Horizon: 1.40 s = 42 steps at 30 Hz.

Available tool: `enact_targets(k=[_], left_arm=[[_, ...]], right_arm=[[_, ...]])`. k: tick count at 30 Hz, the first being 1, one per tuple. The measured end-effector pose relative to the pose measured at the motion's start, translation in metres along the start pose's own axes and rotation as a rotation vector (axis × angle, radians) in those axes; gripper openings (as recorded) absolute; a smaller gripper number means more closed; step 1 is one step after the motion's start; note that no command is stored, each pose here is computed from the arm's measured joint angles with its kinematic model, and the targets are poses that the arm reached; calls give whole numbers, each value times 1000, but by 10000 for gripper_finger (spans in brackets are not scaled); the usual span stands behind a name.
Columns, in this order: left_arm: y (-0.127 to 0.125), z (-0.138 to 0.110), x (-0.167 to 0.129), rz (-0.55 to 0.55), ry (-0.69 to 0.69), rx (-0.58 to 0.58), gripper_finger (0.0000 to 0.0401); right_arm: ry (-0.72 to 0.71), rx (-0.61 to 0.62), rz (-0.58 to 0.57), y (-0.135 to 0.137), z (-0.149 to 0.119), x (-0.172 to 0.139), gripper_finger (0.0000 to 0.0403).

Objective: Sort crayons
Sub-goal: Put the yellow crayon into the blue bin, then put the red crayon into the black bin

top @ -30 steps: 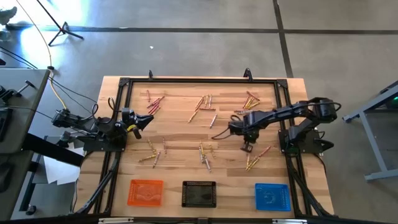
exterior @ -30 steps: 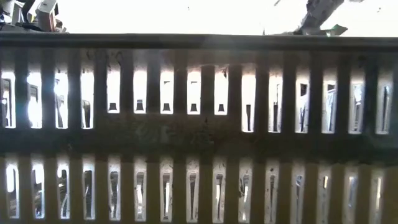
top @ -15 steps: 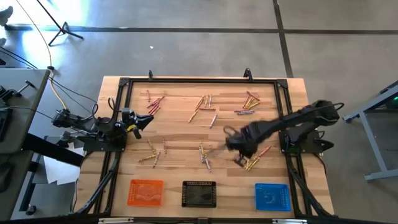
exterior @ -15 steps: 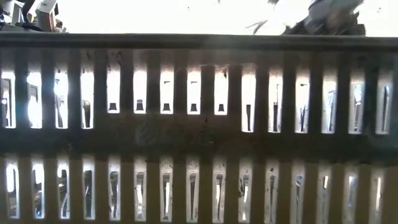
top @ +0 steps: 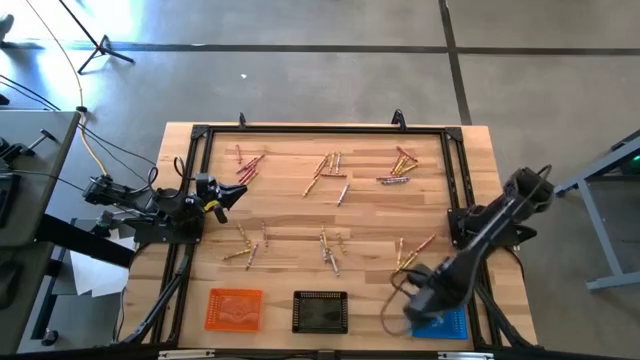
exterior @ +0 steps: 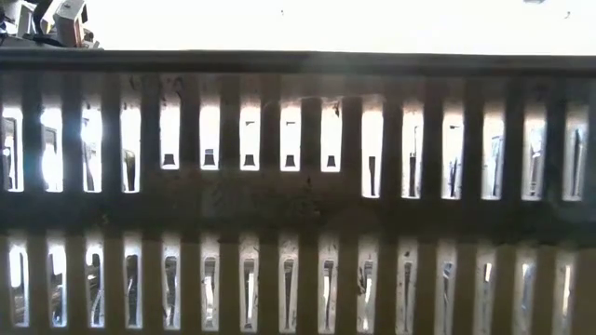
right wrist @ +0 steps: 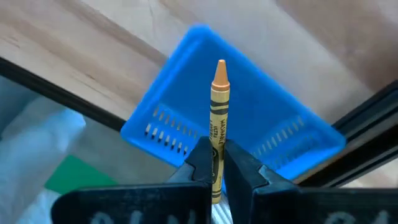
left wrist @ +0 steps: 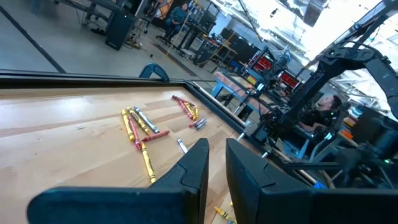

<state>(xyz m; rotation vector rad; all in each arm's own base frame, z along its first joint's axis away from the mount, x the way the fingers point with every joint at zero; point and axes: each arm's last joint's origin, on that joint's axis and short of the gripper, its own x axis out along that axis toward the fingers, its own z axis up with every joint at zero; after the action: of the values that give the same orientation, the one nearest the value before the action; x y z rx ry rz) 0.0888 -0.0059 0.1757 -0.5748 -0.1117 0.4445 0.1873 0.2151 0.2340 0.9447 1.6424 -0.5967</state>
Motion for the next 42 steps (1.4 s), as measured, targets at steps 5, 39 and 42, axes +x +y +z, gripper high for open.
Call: enact_targets(k=[5,39,42], left_arm=[[0,0,0,0,0,0,45],[0,0,0,0,0,1,45],[0,0,0,0,0,0,45]], right_arm=[[-64,52,-1,-5,-15,4,10],[-227,-344,-314,-22,69,-21,94],[-271,-208,-302,-23,89,-27,94]])
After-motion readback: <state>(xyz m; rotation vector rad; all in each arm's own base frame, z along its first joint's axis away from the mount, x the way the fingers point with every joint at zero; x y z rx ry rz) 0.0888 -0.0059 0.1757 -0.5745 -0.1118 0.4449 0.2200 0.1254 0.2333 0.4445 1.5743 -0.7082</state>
